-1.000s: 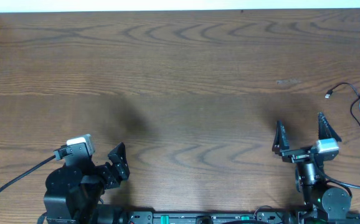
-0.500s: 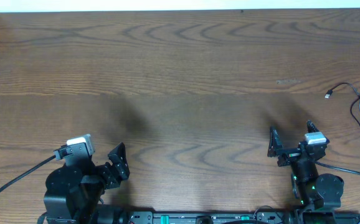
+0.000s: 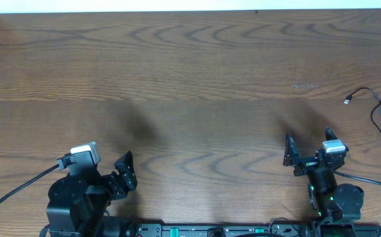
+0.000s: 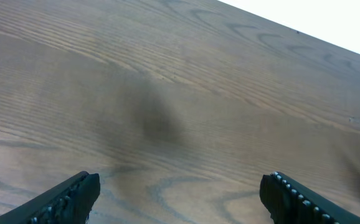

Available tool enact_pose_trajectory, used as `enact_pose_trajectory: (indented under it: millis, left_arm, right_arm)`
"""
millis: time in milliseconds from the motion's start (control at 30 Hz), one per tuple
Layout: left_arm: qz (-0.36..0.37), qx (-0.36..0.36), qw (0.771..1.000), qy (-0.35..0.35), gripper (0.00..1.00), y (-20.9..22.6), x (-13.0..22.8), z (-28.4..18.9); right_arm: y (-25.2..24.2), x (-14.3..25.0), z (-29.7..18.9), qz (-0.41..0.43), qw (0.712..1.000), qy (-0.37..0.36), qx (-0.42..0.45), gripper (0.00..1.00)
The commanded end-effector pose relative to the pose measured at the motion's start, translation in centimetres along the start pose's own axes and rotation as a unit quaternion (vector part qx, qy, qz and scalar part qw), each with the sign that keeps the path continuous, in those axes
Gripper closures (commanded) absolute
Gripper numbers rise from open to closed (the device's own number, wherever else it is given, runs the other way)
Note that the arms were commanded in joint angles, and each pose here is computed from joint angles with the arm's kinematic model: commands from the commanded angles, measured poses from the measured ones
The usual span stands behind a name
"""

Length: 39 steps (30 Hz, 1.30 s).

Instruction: Untangle cables

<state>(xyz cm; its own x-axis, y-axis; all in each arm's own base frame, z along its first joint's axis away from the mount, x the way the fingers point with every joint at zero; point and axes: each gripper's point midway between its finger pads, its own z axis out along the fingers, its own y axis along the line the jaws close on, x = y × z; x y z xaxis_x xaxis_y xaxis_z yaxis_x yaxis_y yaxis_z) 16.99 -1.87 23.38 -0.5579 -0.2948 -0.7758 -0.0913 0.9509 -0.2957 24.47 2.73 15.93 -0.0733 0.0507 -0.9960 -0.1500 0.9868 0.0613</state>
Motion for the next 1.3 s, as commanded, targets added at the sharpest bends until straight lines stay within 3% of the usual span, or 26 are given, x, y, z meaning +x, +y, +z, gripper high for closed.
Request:
enact_pose_trajectory:
  millis: [0,433,767,1100,1267]
  left_arm:
    - [0.009,-0.003,1.0,-0.002,0.13,0.1,0.0,0.0]
    - [0.009,-0.003,1.0,-0.003,0.13,0.2,0.2,-0.1]
    - [-0.003,-0.037,0.999,-0.003,0.13,2.3,2.4,0.7]
    - [-0.016,-0.01,0.993,-0.113,0.13,3.3,2.6,4.5]
    - [0.027,0.034,0.982,-0.184,0.13,2.2,0.9,6.4]
  right_arm:
    - [-0.1,0.0,0.0,-0.003,1.0,0.0,0.002,0.01]
    - [-0.1,0.0,0.0,-0.003,1.0,0.0,0.002,0.01]
    - [-0.1,0.0,0.0,-0.003,1.0,0.0,0.002,0.01]
    - [-0.1,0.0,0.0,-0.003,1.0,0.0,0.002,0.01]
    - [-0.1,0.0,0.0,-0.003,1.0,0.0,0.002,0.01]
